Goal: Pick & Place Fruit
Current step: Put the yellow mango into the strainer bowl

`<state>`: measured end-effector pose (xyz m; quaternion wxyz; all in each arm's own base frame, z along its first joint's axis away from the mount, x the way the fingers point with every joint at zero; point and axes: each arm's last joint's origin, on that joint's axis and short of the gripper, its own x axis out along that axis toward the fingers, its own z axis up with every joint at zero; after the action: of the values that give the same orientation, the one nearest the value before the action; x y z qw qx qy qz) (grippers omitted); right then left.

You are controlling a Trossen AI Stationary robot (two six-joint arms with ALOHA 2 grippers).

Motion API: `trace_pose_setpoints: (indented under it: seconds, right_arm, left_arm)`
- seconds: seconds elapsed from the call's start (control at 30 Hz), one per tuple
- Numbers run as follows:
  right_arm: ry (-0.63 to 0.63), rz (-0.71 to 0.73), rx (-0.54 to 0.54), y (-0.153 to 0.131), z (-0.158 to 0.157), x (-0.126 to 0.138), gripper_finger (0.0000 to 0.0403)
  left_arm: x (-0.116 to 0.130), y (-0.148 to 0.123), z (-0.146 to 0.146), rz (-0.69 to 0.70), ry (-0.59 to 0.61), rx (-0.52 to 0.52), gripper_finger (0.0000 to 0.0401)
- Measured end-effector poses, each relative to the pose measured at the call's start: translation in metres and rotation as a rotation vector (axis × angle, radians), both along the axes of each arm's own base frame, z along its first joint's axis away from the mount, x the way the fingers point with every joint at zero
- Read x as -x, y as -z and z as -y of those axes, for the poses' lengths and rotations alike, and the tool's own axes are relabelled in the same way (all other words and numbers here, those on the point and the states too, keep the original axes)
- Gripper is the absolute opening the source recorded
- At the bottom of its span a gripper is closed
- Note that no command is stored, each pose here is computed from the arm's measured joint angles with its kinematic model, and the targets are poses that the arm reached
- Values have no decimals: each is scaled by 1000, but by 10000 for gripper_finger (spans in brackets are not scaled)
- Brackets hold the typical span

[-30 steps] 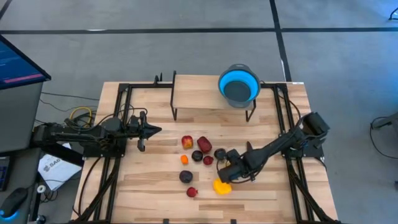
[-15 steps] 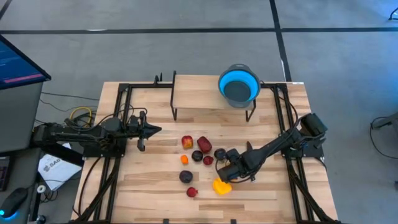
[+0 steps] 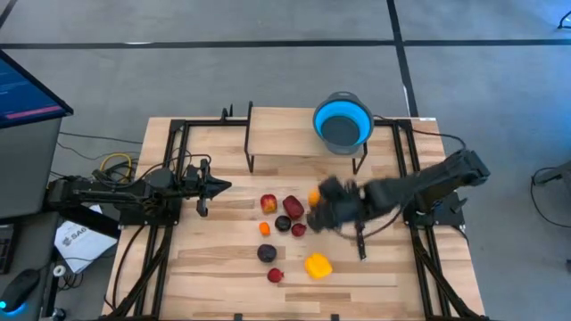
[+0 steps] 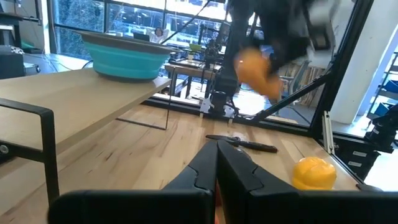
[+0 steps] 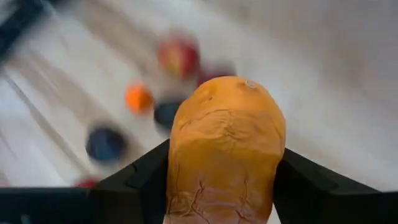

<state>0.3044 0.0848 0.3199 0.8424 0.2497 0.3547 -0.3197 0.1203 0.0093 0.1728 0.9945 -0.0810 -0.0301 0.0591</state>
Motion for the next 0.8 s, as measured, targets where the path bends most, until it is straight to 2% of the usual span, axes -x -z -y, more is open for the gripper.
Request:
trace_pose_setpoints:
  seconds: [0.07, 0.17, 0.33, 0.53, 0.8]
  right_arm:
    - [-22, 23, 100, -28, 25, -4, 215]
    - [-48, -11, 229, -54, 70, -8, 206]
    - [-18, -167, 369, -71, 150, 1, 213]
    - [-44, -383, 336, -59, 216, 22, 232]
    - [-90, -597, 293, -27, 257, 20, 229]
  left_arm:
    - [0, 0, 0, 1, 2, 0, 2]
    - [0, 0, 0, 3, 3, 0, 2]
    - [0, -1, 0, 8, 3, -1, 2]
    - [0, -1, 0, 11, 3, 2, 2]
    - [0, -1, 0, 15, -1, 1, 2]
